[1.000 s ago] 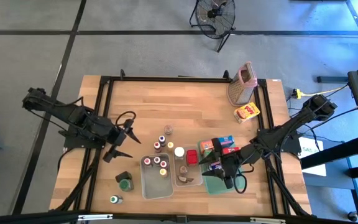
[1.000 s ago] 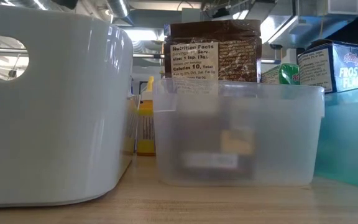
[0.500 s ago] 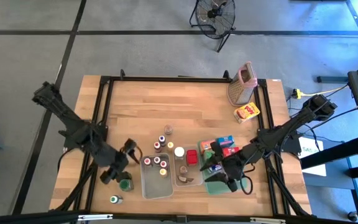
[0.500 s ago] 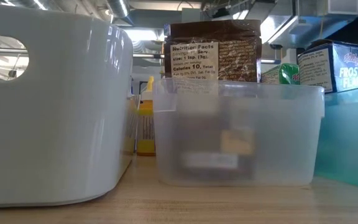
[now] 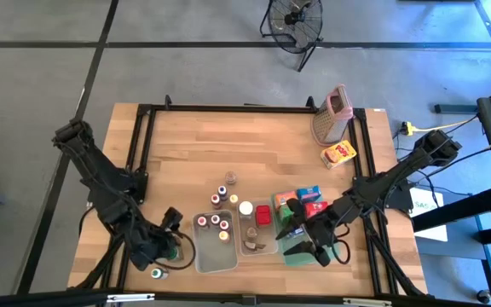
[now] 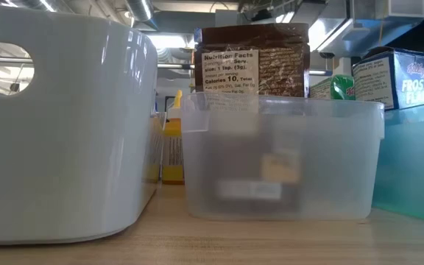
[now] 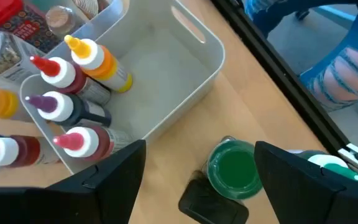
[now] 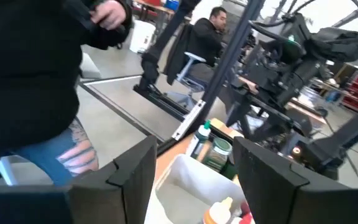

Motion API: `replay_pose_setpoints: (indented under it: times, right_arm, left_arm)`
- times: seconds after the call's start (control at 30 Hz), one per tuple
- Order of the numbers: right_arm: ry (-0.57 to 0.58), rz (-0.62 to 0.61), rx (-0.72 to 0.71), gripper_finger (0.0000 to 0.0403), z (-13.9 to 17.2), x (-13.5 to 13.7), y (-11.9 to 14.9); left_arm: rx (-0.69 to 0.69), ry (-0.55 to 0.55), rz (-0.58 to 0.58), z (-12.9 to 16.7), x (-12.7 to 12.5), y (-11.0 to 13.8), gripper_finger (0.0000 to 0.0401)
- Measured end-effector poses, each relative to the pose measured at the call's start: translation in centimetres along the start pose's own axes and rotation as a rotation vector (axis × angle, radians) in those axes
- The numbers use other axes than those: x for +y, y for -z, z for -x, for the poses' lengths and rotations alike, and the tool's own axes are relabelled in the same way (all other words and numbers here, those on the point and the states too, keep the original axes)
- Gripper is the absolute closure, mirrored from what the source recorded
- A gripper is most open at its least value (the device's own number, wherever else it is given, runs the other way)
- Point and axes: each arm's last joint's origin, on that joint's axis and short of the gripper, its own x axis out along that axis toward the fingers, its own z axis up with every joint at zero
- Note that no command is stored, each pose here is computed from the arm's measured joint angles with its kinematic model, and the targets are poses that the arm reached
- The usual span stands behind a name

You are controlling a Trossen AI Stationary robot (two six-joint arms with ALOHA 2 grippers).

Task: Pick & Place Kitchen Items
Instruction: Put the green seasoning bottle into the white bin

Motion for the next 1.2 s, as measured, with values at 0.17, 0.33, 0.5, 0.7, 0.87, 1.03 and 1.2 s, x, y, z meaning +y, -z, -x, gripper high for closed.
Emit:
replay_pose_setpoints:
  times: [0.17, 0.33, 0.5, 0.7, 0.87, 1.03, 1.2]
  right_arm:
    - [-0.012, 0.001, -0.009, 0.019, -0.1, 0.2, 0.0]
    - [-0.01, 0.0, -0.018, 0.019, -0.6, 0.4, 0.3]
    - [-0.012, 0.001, -0.014, 0.019, -1.2, 0.6, 0.9]
    - [-0.01, 0.001, -0.017, 0.019, -1.7, 0.9, 1.3]
    - [-0.006, 0.0, -0.019, 0.019, -1.8, 0.9, 1.4]
    - [0.012, 0.0, -0.012, 0.019, -1.8, 0.8, 1.4]
    - [0.012, 0.0, -0.012, 0.019, -1.8, 0.8, 1.4]
  left_arm:
    - [0.024, 0.022, -0.021, -0.5, -0.7, 0.2, 0.0105]
    - [0.062, 0.028, -0.066, -1.3, -1.7, 0.5, 0.0105]
    - [0.088, 0.026, -0.08, -2.1, -2.2, 0.5, 0.0105]
    - [0.133, 0.017, -0.104, -3.4, -2.6, 0.6, 0.0105]
    - [0.156, 0.013, -0.104, -4.0, -2.8, 0.7, 0.0105]
    - [0.19, 0.028, -0.094, -4.5, -3.0, 0.9, 0.0105]
    - [0.216, 0.023, -0.109, -5.2, -3.2, 1.0, 0.0105]
